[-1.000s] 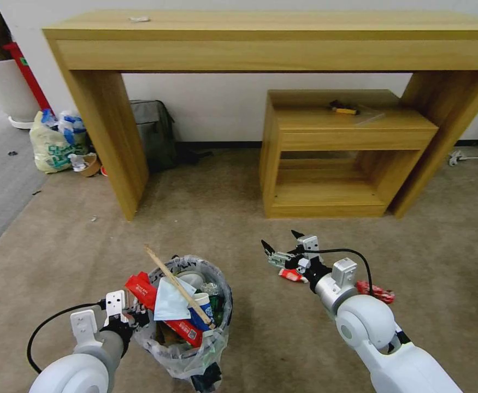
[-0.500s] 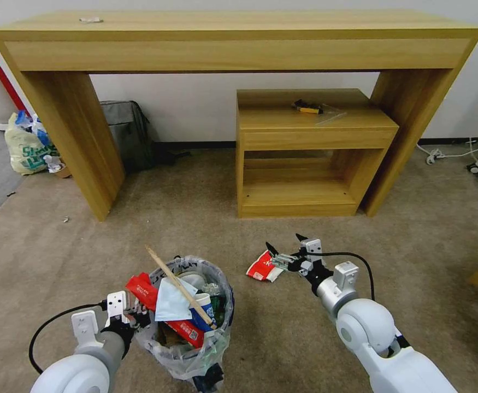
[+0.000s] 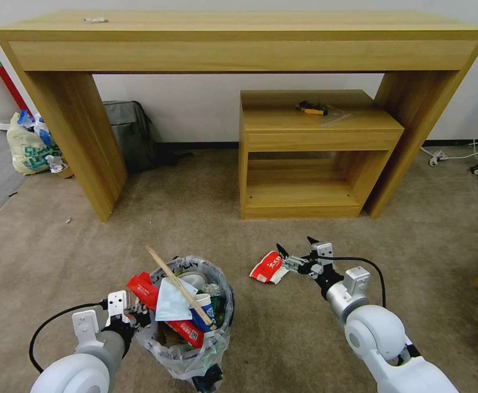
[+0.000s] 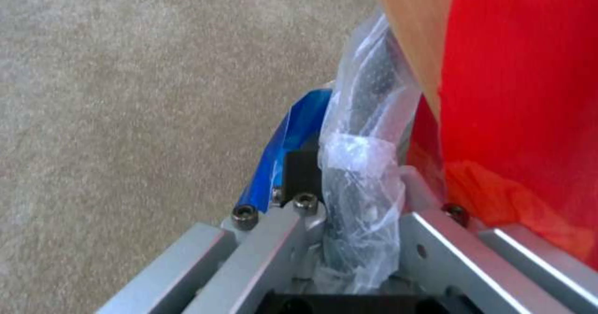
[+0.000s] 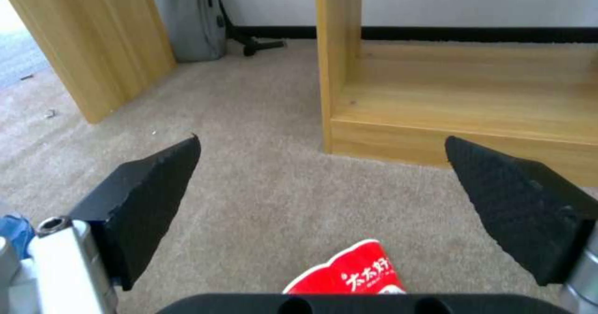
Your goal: Pick up the trash bin and place the garbage on the floor into it.
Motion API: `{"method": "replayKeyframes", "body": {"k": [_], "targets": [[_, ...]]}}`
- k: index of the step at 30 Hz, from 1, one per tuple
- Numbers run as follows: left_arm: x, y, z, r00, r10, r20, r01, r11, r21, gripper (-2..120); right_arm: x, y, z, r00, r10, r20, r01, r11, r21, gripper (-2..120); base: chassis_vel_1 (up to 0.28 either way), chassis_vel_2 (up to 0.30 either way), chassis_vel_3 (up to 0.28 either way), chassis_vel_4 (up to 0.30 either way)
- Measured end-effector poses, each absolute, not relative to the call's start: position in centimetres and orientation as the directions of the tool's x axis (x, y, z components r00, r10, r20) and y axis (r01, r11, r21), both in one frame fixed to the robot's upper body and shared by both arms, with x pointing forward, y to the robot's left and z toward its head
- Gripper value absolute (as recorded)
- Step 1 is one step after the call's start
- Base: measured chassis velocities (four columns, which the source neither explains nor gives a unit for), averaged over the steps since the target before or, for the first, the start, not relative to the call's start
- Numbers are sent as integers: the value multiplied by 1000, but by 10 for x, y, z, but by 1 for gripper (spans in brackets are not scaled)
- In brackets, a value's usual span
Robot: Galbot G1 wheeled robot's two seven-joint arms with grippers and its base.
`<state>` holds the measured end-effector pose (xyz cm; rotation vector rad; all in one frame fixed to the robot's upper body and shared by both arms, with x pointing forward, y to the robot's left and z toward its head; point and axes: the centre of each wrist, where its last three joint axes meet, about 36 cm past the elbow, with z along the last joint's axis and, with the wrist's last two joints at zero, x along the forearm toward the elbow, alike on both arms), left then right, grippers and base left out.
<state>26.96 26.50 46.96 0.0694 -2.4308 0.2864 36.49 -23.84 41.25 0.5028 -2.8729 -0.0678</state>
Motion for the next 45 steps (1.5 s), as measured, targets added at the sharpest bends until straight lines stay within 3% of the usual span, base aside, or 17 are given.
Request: {"method": "replayKeyframes", "body": {"k": [33, 45], "targets": [[265, 262, 470, -768, 21, 641, -124, 976, -181, 0, 355, -246, 399, -909, -340, 241, -333, 940, 69, 100, -77, 75, 76, -80], [267, 266, 470, -768, 19, 640, -126, 976, -180, 0, 371, -300, 359, -864, -322, 388, -344, 939, 14, 100, -36, 43, 41, -43]]}}
